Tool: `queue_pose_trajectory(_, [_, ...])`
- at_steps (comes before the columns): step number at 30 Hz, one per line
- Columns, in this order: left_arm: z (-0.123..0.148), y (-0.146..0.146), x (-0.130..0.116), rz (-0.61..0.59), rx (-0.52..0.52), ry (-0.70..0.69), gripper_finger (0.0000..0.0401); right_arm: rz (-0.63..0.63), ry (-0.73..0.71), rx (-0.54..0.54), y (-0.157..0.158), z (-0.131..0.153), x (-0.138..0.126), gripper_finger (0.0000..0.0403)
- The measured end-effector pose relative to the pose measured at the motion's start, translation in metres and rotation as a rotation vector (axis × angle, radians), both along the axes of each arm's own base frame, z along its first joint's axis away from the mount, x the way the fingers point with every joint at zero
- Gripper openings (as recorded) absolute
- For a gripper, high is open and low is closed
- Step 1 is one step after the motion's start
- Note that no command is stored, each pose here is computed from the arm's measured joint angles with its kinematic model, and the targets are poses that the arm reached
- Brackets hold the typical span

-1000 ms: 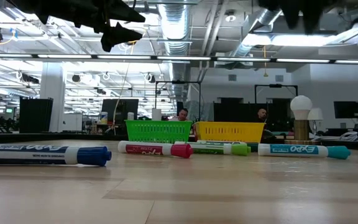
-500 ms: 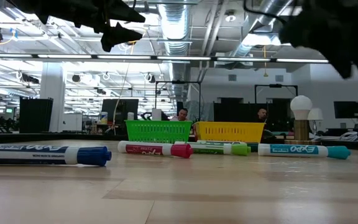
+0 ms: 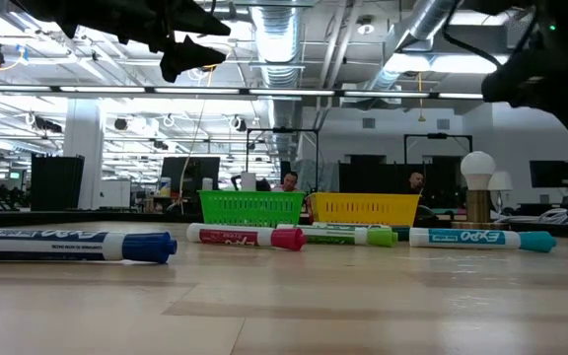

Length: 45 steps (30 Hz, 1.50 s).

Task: Pick & Place Markers
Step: Put the large light blue highlighter into the red bin

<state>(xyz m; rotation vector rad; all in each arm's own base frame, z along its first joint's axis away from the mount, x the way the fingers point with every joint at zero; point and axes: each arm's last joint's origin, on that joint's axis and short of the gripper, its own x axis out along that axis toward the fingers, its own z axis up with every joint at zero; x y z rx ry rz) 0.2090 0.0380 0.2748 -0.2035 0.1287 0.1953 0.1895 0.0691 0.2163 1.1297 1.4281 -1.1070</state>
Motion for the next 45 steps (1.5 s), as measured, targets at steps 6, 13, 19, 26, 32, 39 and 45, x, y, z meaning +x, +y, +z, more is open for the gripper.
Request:
queue_pose_trajectory(6, [0.0,0.0,0.0,0.0,0.0,0.0,0.026,-0.036,-0.067,0.023,-0.004,-0.017,-0.012,0.0108])
queue_pose_trajectory(13, [0.0,0.0,0.0,0.0,0.0,-0.001,0.026,-0.046,-0.036,0.04,-0.007,-0.037,-0.022,0.0108])
queue_pose_trajectory(19, [0.0,0.0,0.0,0.0,0.0,-0.001,0.026,-0.046,-0.099,0.064,-0.006,-0.047,-0.019,0.0108])
queue_pose_trajectory(26, [0.0,0.0,0.0,0.0,0.0,-0.001,0.026,-0.046,-0.077,0.066,-0.007,-0.055,-0.024,0.0108])
queue_pose_trajectory(32, [0.0,0.0,0.0,0.0,0.0,-0.001,0.026,-0.053,-0.076,0.071,-0.007,-0.059,-0.026,0.0108])
queue_pose_trajectory(39, [0.001,0.0,0.0,0.0,0.001,-0.009,0.026,-0.086,-0.1,0.063,-0.008,-0.067,-0.027,0.0108])
queue_pose_trajectory(45, [0.001,0.0,0.0,0.0,0.001,-0.009,0.026,-0.134,-0.123,0.073,-0.01,-0.082,-0.031,0.0108])
